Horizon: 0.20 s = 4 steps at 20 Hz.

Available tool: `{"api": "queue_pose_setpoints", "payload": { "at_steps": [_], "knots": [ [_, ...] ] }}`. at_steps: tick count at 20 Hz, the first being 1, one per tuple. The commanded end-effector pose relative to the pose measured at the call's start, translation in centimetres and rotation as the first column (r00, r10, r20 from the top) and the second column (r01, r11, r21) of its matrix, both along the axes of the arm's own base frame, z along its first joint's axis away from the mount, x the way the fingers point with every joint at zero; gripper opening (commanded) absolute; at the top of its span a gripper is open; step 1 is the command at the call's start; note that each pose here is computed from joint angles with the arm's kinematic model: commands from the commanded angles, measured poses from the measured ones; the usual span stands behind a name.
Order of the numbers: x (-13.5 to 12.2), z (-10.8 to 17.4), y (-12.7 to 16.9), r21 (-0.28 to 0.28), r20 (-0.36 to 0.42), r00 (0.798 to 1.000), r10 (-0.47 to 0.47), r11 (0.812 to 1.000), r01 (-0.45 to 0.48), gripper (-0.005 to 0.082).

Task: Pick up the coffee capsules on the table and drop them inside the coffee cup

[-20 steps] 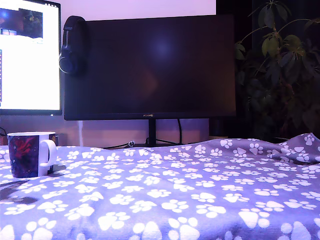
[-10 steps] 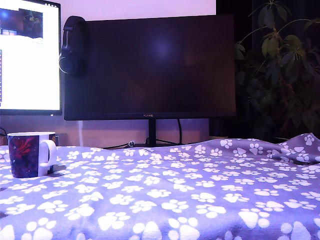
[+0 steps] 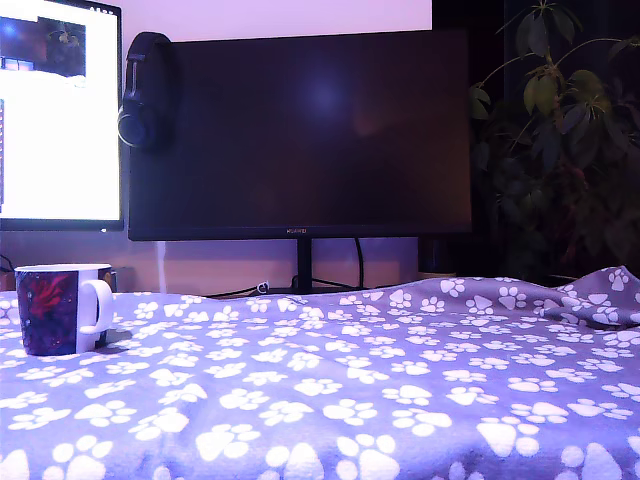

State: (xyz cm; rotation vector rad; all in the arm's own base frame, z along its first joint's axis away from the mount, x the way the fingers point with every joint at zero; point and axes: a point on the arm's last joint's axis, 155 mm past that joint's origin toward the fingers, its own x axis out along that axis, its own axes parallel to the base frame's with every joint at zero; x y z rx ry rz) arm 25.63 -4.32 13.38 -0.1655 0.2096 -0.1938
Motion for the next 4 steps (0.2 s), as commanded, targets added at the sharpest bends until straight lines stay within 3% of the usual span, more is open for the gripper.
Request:
{"api": "queue_pose_setpoints", "payload": {
  "at_steps": [1, 4],
  "knots": [
    [-0.25, -0.52, 0.23, -0.005, -0.004, 1.000, 0.012, 1.000, -0.012, -0.0023],
    [-0.82, -0.68, 0.74, -0.002, -0.005, 0.999, 0.038, 0.999, -0.038, -0.0024]
  ]
}}
